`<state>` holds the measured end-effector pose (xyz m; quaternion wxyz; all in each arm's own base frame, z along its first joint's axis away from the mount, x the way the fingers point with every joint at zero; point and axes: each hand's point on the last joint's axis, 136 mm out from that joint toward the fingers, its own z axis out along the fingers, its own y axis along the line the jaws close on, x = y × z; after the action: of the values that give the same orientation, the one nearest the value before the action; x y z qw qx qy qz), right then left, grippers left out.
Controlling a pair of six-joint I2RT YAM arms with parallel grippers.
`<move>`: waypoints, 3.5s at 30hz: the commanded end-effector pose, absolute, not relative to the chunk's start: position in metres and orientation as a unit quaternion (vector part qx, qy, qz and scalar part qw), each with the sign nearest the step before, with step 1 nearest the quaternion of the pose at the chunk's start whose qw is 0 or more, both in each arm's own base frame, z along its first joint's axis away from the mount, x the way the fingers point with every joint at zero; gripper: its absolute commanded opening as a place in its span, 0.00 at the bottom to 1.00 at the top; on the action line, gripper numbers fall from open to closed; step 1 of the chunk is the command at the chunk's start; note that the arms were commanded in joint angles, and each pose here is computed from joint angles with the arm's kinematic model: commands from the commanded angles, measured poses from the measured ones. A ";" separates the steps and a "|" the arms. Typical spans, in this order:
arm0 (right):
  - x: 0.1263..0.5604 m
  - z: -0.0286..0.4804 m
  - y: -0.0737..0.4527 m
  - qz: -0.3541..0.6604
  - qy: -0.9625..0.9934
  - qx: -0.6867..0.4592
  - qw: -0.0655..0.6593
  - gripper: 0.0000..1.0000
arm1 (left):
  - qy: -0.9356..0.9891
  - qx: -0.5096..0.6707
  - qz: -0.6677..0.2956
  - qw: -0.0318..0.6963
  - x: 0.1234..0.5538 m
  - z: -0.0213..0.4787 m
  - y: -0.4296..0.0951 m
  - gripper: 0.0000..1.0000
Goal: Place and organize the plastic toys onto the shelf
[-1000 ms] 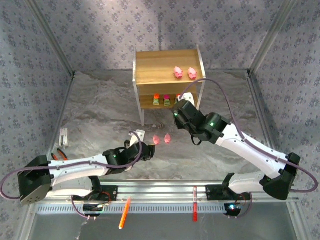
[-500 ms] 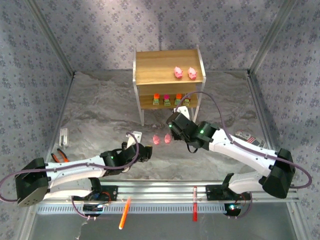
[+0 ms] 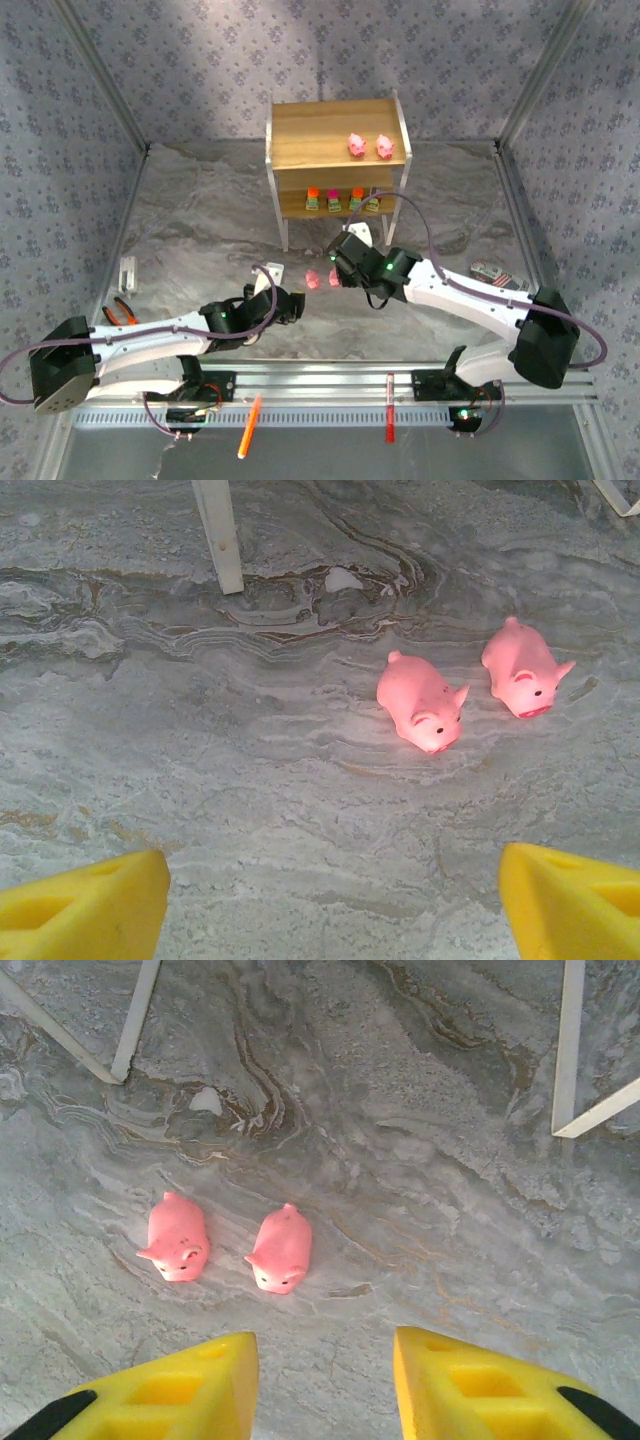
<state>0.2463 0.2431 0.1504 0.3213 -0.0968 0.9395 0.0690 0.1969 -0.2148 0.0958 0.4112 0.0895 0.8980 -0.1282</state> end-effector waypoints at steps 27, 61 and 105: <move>0.249 0.076 0.273 0.059 0.959 -0.095 0.261 0.52 | 0.902 0.087 -0.124 0.404 0.197 0.090 -0.213 0.85; 0.264 0.041 0.280 0.036 0.965 -0.078 0.250 0.51 | 0.904 0.088 -0.122 0.400 0.197 0.085 -0.213 0.85; 0.277 0.032 0.279 0.010 0.966 -0.083 0.243 0.39 | 0.904 0.088 -0.123 0.400 0.198 0.084 -0.214 0.85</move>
<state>0.2744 0.2852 0.0356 0.2443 -0.0803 0.9658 0.0315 0.1957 -0.2137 0.0834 0.3982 0.0956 0.9047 -0.1176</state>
